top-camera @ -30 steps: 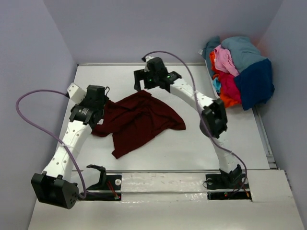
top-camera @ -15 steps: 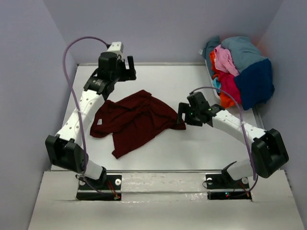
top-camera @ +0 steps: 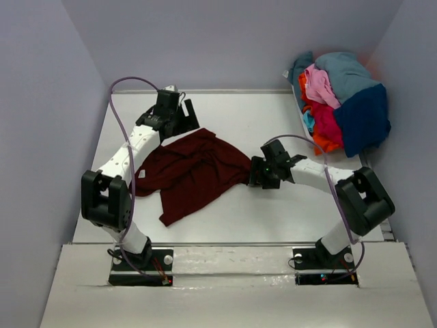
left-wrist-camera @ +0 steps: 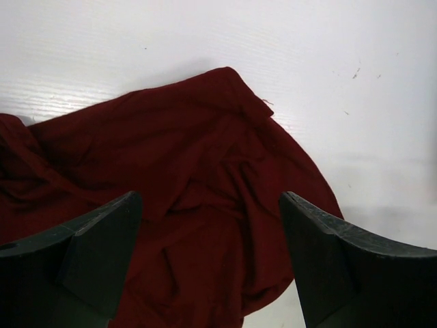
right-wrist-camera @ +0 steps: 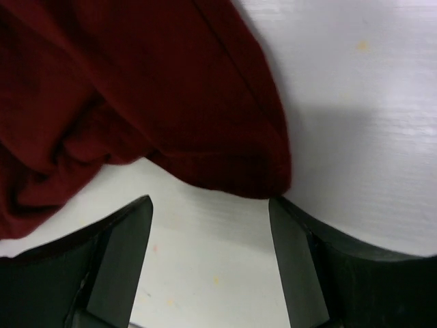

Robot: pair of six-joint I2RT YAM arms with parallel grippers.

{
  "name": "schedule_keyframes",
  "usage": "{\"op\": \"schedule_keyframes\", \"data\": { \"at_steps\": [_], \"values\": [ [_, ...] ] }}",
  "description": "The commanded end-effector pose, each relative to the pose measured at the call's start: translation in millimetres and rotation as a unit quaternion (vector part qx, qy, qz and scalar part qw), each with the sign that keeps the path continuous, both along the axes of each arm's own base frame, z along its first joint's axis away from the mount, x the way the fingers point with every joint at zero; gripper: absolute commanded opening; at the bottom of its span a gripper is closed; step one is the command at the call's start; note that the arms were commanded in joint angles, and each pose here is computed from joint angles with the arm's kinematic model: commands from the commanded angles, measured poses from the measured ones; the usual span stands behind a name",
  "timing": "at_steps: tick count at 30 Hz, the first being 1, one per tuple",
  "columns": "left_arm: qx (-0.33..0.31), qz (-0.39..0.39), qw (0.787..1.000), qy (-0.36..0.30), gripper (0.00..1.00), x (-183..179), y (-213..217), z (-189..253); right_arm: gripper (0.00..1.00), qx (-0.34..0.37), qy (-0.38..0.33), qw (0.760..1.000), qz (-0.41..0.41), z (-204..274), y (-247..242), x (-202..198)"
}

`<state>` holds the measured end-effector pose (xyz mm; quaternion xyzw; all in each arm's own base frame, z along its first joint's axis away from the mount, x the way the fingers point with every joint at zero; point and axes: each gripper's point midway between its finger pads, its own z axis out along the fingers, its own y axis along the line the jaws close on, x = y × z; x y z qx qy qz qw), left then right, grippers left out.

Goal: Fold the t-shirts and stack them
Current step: Flatten out the tshirt

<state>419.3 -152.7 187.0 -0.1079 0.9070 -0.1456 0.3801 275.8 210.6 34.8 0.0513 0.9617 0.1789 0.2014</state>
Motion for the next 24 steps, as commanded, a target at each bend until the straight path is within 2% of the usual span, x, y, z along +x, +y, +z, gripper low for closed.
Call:
{"op": "schedule_keyframes", "data": {
  "at_steps": [1,9,10,12,13,16,20,24],
  "values": [
    [-0.027,0.046,0.999,-0.008,0.93,11,2,5,0.71,0.025,-0.02,0.999,0.033,0,25,20],
    [-0.074,0.026,0.997,0.011,0.92,8,-11,-22,0.6,-0.008,-0.008,1.0,0.024,-24,25,32],
    [-0.078,0.028,0.997,0.006,0.92,10,-11,-22,0.49,-0.015,-0.01,1.0,0.016,-26,23,35],
    [-0.071,0.032,0.997,0.01,0.92,9,-9,-29,0.35,-0.029,-0.009,1.0,-0.003,-26,18,38],
    [-0.062,0.027,0.998,0.014,0.92,10,-8,-35,0.21,-0.052,-0.024,0.998,-0.026,-22,10,48],
    [-0.042,0.023,0.999,0.023,0.91,13,-5,-45,0.07,-0.079,-0.049,0.994,-0.056,-9,0,62],
    [-0.034,0.009,0.998,0.043,0.9,12,-8,-55,0.07,-0.097,-0.096,0.988,-0.075,23,-6,84],
    [-0.055,0.038,0.996,0.053,0.84,4,-12,-63,0.07,-0.124,-0.117,0.983,-0.069,38,-11,96]
  ]
}}
